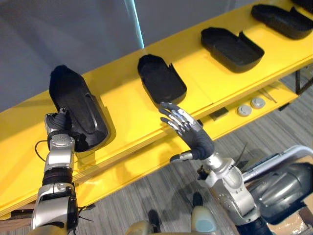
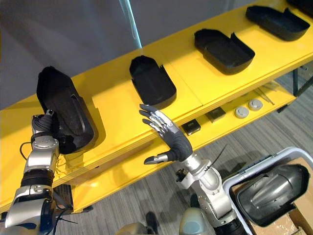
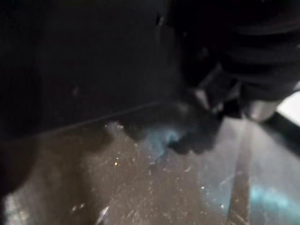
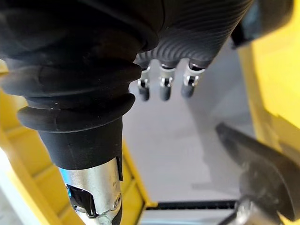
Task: Walk over and take plastic housings, then place them on the shelf
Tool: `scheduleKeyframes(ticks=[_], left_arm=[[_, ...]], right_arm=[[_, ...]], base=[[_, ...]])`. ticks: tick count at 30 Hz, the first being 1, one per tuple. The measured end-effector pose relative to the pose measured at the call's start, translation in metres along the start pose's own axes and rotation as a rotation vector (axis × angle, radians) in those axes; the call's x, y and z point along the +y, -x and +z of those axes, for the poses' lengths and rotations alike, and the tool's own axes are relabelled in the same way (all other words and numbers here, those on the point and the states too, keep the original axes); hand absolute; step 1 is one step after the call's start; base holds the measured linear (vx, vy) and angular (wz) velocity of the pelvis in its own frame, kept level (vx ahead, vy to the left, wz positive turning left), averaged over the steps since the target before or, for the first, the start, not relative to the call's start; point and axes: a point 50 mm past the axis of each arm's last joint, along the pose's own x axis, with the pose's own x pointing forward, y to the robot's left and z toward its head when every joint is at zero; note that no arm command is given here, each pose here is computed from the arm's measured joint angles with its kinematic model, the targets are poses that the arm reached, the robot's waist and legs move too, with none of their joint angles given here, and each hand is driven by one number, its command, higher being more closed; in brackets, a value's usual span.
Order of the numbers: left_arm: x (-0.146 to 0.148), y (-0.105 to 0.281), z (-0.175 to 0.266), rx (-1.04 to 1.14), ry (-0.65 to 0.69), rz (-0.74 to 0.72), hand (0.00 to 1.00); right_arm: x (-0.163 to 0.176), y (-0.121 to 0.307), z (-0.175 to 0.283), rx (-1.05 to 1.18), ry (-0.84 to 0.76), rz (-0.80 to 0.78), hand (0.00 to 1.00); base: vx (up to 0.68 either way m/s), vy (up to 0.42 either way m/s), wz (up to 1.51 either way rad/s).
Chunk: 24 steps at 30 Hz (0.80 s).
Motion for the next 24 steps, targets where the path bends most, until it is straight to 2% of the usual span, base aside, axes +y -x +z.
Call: scheduleKeyframes(ticks=[8, 19, 24], left_arm=[[-0.007, -0.001, 0.012, -0.021, -0.045, -0.012, 1.0], [-0.005, -0.006, 0.061, -0.079, 0.042, 0.053, 1.0], [0.015, -0.012, 0.087, -0.091, 0.053, 0.119, 1.0]], right_arm=[[0.009, -0.005, 0.002, -0.011, -0.02, 0.021, 0.0], [0.018, -0.014, 0.021, -0.092, 0.005, 0.097, 0.0], [0.021, -0.017, 0.031, -0.134, 0.022, 0.12, 0.0]], base=[[-0.05, -0.005, -0.1], [-0.01, -0.02, -0.09], [0.01, 0.001, -0.09]])
